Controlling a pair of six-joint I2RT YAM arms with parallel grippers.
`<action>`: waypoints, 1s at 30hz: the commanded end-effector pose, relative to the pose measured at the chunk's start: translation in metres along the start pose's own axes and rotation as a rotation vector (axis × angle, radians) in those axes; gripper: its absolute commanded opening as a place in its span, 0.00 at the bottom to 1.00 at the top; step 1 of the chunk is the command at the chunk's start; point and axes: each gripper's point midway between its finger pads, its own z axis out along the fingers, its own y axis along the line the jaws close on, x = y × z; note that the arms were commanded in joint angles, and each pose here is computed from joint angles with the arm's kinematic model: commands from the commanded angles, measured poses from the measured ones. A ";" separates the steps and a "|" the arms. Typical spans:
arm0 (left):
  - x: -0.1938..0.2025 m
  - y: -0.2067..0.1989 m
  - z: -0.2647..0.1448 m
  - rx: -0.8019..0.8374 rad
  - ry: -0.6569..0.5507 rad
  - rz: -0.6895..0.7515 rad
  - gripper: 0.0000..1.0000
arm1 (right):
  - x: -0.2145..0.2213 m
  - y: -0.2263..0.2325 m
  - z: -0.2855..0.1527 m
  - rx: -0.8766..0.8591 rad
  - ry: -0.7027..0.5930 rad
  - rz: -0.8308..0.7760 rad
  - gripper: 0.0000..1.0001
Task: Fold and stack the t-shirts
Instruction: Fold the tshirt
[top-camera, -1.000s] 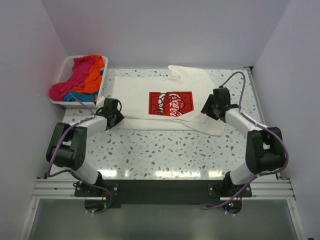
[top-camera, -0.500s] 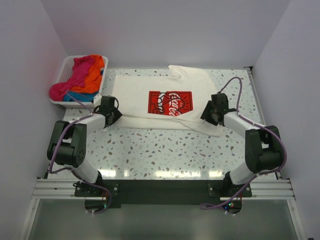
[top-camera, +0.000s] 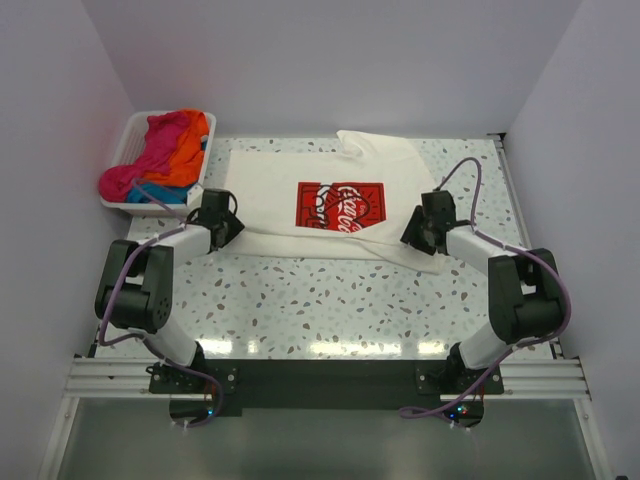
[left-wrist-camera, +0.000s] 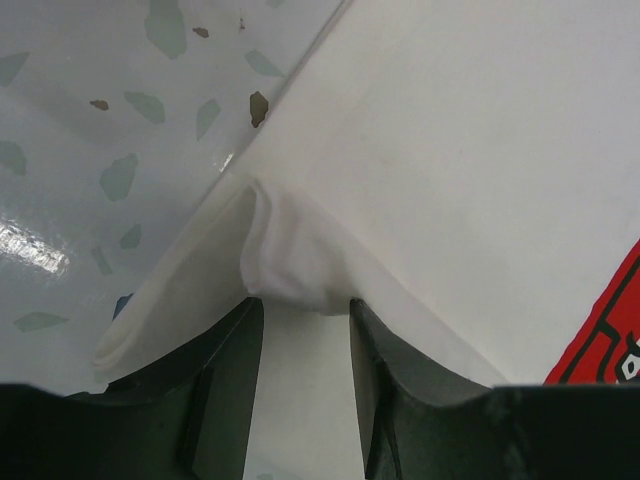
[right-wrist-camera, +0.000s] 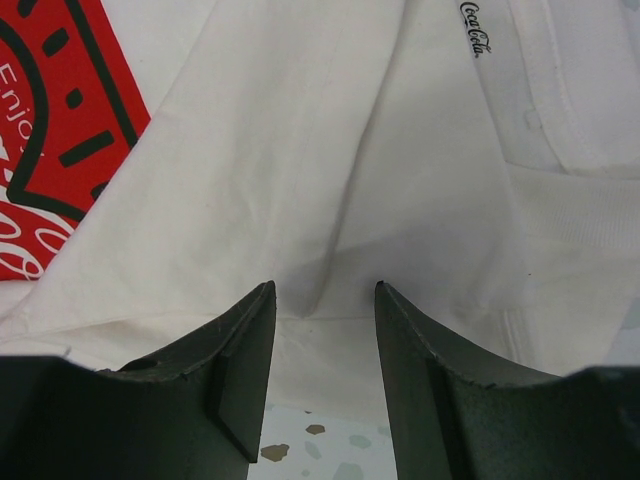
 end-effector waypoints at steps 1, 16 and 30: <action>-0.022 -0.019 -0.001 0.045 -0.046 -0.044 0.44 | -0.009 0.003 0.002 -0.008 -0.056 -0.021 0.48; -0.045 -0.025 0.025 0.024 -0.060 -0.060 0.36 | -0.007 0.004 -0.004 -0.027 -0.053 -0.019 0.47; -0.052 -0.032 0.037 0.060 -0.081 -0.094 0.24 | -0.008 0.024 -0.009 -0.078 -0.049 -0.016 0.47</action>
